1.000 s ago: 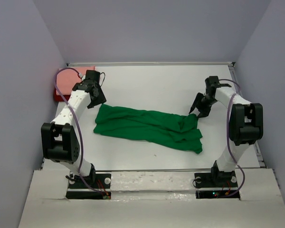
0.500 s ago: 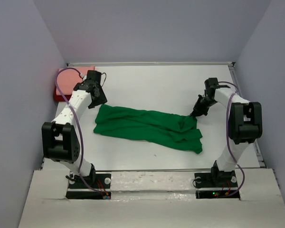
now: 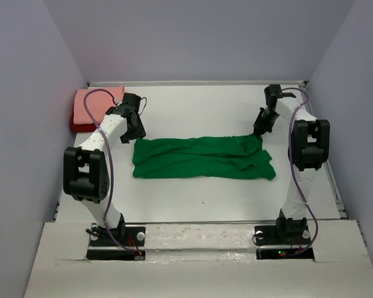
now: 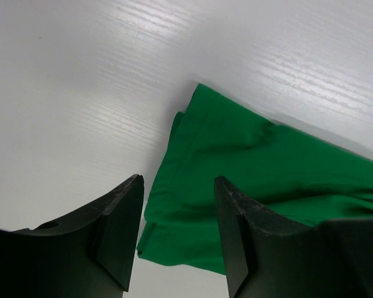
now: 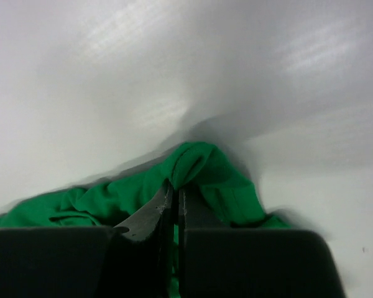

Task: Fold and stack the t-shirts
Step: Fold the other side of the tshirt into a rectangle

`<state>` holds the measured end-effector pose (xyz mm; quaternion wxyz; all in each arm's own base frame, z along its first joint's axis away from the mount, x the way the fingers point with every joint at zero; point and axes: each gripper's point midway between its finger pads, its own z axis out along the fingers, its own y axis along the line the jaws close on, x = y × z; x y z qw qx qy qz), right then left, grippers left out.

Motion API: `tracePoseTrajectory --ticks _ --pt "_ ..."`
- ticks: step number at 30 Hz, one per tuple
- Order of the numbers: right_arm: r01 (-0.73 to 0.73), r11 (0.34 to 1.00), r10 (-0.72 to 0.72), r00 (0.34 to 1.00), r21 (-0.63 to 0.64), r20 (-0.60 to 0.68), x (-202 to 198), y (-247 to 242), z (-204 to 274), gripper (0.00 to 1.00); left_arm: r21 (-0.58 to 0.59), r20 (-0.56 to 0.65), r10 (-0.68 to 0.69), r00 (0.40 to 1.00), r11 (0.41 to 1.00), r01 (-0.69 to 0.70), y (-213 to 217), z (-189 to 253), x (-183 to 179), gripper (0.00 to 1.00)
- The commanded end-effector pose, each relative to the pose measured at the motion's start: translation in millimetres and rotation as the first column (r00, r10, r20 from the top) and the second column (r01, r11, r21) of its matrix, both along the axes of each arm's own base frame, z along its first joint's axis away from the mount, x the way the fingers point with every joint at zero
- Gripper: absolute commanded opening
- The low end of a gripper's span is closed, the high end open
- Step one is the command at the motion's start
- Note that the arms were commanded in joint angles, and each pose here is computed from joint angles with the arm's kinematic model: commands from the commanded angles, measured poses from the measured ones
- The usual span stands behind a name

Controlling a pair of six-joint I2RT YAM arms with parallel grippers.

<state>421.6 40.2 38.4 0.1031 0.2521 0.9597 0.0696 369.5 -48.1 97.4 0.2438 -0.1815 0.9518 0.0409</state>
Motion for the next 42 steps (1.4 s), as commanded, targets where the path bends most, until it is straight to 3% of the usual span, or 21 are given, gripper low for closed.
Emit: tracePoseTrajectory --ticks 1,9,13,20,21,23,24,26,32,34,42 --pt "-0.023 0.997 0.029 0.996 -0.071 0.088 44.7 -14.5 30.4 0.00 -0.005 0.058 -0.015 0.998 1.000 0.015 -6.8 19.8 16.0 0.59" --pt "-0.096 0.994 0.102 0.987 -0.055 0.121 76.9 -9.5 28.1 0.00 0.001 0.028 -0.037 0.999 0.999 0.037 -16.2 4.2 19.3 0.59" --pt "-0.102 0.993 0.106 0.992 -0.062 0.063 74.5 -11.6 9.9 0.00 0.007 0.018 -0.055 0.998 0.998 0.055 -22.2 3.3 23.3 0.58" --pt "-0.112 0.986 0.125 0.986 -0.120 0.111 87.3 -20.8 27.7 0.01 0.026 0.010 -0.058 0.998 0.998 0.058 -22.5 -0.5 22.6 0.58" --pt "-0.109 0.987 0.122 0.986 -0.119 0.112 88.0 -20.6 31.1 0.05 0.028 0.004 -0.061 0.998 0.998 0.061 -22.3 -2.0 22.2 0.58" --pt "-0.097 0.987 0.115 0.984 -0.131 0.137 88.8 -22.6 44.7 0.35 0.033 -0.001 -0.057 0.998 0.998 0.057 -21.7 -2.8 21.2 0.58" --pt "-0.082 0.984 0.106 0.983 -0.155 0.151 89.4 -27.0 50.7 0.46 0.037 -0.001 -0.056 0.998 0.998 0.056 -20.4 -2.6 21.0 0.58" --pt "-0.079 0.980 0.114 0.975 -0.182 0.189 92.0 -31.1 63.2 0.55 0.039 0.017 -0.050 0.999 0.998 0.049 -20.4 3.3 21.8 0.58" --pt "-0.124 0.982 0.156 0.957 -0.141 0.245 80.1 -20.7 102.3 0.57 0.035 0.088 -0.058 0.994 0.998 0.055 -23.8 27.5 27.4 0.58" --pt "-0.173 0.982 0.186 0.951 -0.076 0.245 72.0 -2.5 102.7 0.56 0.026 0.058 -0.085 0.995 0.996 0.083 -30.9 20.1 26.3 0.58" --pt "-0.268 0.963 0.265 0.947 -0.008 0.184 35.2 30.7 79.4 0.56 0.023 -0.026 -0.107 0.994 0.994 0.108 -37.9 -9.5 21.7 0.56"
